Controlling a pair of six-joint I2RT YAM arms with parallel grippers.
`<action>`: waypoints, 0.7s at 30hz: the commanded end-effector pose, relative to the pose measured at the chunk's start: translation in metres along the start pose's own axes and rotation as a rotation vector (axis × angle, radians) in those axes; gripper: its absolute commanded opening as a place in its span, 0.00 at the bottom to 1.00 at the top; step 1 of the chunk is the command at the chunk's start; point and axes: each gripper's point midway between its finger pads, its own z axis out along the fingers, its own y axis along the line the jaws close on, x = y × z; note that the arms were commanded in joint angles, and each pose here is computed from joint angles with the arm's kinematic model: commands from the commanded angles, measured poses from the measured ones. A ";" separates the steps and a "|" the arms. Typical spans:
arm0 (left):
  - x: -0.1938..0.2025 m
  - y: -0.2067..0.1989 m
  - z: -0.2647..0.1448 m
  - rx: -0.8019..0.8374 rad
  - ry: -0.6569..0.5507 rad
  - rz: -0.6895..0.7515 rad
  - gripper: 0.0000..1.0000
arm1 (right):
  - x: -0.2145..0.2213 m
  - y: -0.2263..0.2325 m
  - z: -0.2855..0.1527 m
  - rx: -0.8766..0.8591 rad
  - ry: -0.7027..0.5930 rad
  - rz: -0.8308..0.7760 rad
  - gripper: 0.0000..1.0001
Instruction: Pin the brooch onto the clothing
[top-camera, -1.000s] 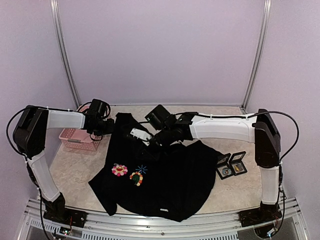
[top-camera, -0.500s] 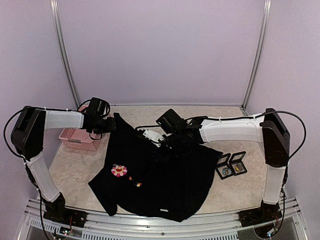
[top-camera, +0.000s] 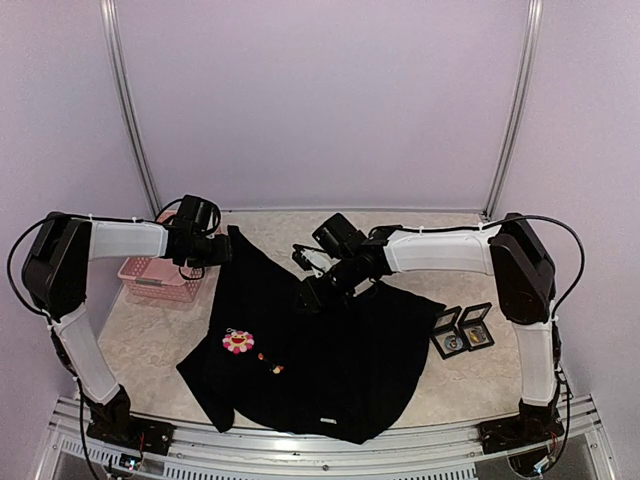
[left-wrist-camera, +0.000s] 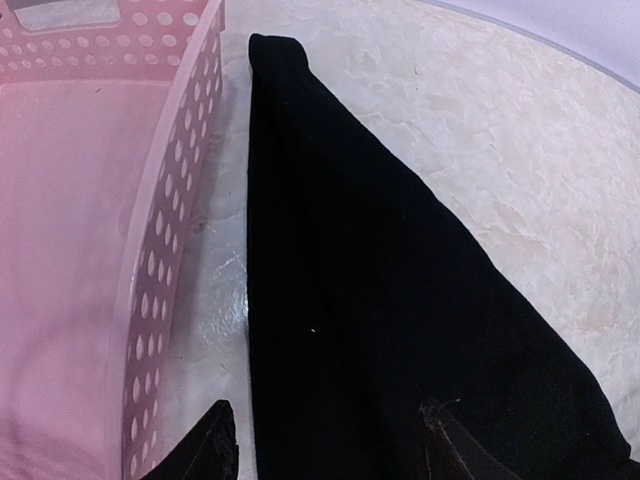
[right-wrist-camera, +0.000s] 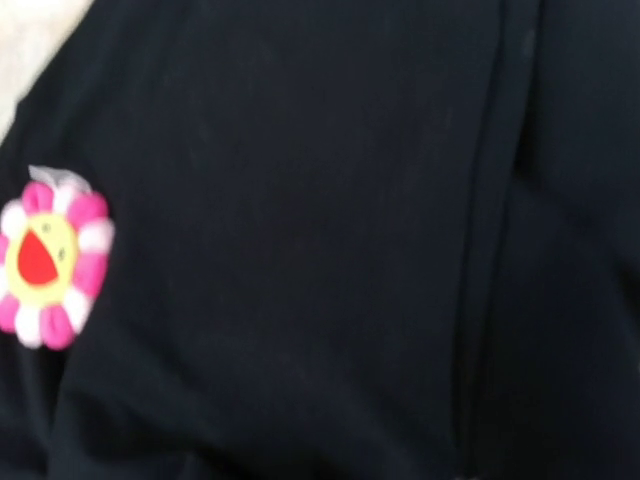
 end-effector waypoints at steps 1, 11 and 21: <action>-0.012 -0.008 -0.011 0.022 -0.035 0.019 0.58 | 0.021 0.014 0.000 -0.052 0.093 0.067 0.54; -0.011 -0.012 -0.012 0.020 -0.035 0.042 0.58 | 0.071 -0.006 0.008 0.014 0.212 0.117 0.69; -0.012 -0.014 -0.013 0.004 -0.041 0.064 0.59 | 0.032 0.001 0.017 -0.110 0.102 0.151 0.76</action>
